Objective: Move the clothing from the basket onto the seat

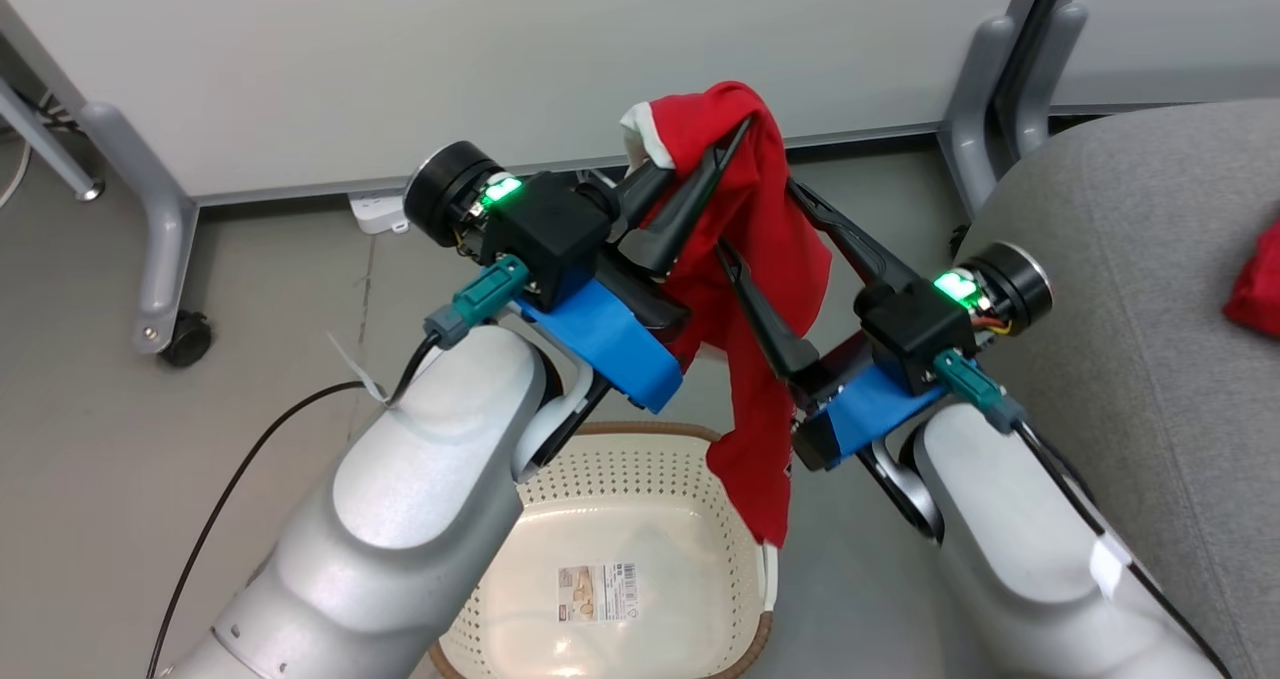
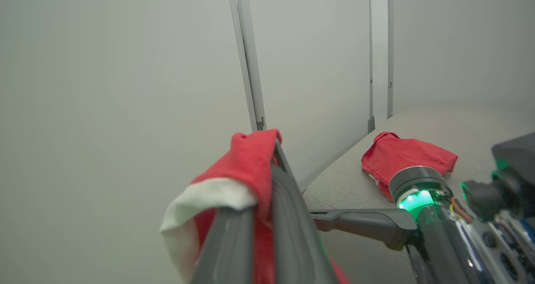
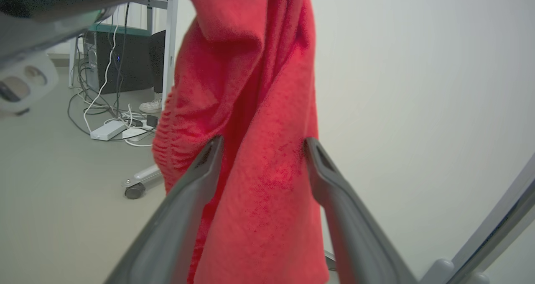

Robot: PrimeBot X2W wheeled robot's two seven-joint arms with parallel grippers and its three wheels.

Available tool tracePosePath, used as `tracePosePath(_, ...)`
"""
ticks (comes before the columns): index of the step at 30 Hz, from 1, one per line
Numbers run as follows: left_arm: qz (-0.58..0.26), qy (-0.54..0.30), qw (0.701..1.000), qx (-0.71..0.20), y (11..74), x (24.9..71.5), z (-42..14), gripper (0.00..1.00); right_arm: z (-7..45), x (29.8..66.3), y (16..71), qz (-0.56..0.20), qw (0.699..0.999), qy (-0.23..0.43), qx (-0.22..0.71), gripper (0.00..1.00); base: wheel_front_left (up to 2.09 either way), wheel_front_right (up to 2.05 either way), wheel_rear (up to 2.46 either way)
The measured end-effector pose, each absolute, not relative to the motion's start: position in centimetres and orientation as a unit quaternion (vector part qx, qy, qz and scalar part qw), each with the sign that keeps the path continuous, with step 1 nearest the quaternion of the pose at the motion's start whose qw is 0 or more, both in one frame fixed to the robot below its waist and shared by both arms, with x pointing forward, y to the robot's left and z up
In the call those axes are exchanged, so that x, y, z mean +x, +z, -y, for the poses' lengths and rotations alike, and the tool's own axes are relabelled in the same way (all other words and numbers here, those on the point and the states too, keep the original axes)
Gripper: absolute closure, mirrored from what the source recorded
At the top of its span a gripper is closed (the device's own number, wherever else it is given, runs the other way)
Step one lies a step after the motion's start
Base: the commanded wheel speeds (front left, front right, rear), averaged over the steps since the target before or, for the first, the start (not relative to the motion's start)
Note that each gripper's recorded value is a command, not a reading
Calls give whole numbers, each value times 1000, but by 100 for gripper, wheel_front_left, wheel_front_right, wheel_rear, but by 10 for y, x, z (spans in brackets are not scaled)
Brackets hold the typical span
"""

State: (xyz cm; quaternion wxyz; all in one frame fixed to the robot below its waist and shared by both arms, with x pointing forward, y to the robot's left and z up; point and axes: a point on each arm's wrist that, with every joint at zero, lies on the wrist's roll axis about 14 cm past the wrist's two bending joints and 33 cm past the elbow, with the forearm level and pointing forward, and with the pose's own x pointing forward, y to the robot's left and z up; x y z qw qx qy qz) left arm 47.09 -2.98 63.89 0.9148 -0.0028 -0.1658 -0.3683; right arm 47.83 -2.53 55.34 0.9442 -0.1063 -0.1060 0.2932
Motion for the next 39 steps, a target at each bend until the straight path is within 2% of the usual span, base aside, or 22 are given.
tracePosePath(6,157,-370,916,0,629,473,29,100,11,500,528,63,940,310,-126,0,0,0,0)
tracePosePath(7,155,-370,916,0,627,473,29,100,9,502,523,55,940,312,-127,51,0,0,0)
tracePosePath(8,154,-371,916,0,626,473,29,100,7,503,520,50,939,314,-128,82,0,0,0)
tracePosePath(9,153,-371,916,-1,625,473,29,100,6,505,517,45,939,315,-127,100,0,0,0)
tracePosePath(35,148,-370,917,-3,623,474,30,100,10,510,527,48,944,305,-113,100,0,0,0)
tracePosePath(36,146,-368,918,-6,622,474,29,60,10,510,527,48,945,304,-112,100,0,0,0)
tracePosePath(37,143,-367,919,-9,620,475,28,0,11,510,528,48,945,303,-111,100,0,0,0)
tracePosePath(39,137,-366,920,-11,616,475,28,0,12,511,529,49,947,301,-106,100,0,0,0)
